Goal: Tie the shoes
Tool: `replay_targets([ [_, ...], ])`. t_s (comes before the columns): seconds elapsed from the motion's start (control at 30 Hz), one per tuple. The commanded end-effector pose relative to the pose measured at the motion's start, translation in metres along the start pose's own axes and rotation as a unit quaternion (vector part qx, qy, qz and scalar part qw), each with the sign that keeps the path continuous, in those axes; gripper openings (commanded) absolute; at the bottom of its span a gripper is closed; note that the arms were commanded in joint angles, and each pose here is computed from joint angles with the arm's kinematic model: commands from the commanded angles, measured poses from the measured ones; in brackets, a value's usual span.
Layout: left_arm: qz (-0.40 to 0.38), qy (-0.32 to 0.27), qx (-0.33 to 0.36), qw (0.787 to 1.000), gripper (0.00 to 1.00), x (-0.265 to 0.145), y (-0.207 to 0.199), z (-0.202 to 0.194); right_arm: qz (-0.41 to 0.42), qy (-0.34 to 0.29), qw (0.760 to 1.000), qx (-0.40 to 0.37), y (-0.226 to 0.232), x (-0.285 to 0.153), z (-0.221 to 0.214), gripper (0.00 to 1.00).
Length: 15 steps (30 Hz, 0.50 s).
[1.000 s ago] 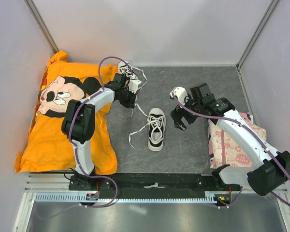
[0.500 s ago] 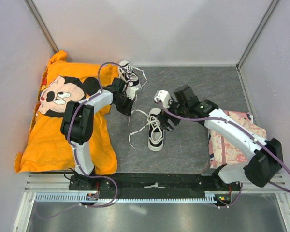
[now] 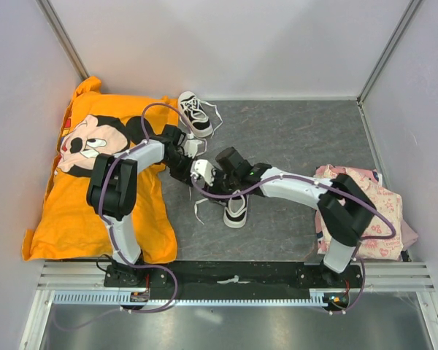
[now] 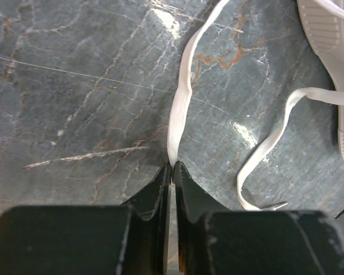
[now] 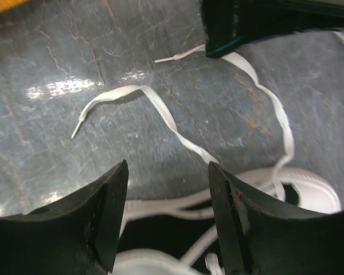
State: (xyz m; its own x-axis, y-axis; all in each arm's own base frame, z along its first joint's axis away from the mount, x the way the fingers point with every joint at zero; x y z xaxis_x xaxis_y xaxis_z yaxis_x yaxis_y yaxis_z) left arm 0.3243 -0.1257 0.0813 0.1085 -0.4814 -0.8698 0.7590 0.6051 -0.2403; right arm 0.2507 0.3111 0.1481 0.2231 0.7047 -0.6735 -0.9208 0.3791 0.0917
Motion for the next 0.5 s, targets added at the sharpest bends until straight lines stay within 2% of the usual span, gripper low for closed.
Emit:
replay_targets([
  [0.0,-0.017,-0.025,-0.008,1.0,0.12,-0.012,-0.008,0.009,0.007,-0.036,0.998,-0.057,-0.002,0.029,0.023,0.66],
  [0.27,-0.031,-0.025,-0.019,0.999,0.12,-0.008,-0.006,0.005,-0.017,-0.015,0.995,-0.098,-0.017,0.052,0.008,0.71],
  [0.47,-0.038,-0.028,-0.024,0.999,0.12,-0.006,-0.004,0.007,-0.008,0.021,0.99,-0.14,-0.021,0.063,-0.005,0.68],
])
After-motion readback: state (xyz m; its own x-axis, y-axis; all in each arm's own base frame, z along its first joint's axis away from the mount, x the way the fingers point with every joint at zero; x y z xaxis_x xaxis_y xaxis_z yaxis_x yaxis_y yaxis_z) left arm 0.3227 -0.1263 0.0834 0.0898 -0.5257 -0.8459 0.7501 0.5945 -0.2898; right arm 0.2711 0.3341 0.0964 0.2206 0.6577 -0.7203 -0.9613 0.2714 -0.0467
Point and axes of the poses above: each gripper's point midway between its finger pads, its own x axis out along the fingers, its own y axis along the line the jaws close on, z = x × y, the point moved 7 cm from there along -x, back along the fingers, and after that the axes turned 14 degrees about x, right-handed, at the moved point
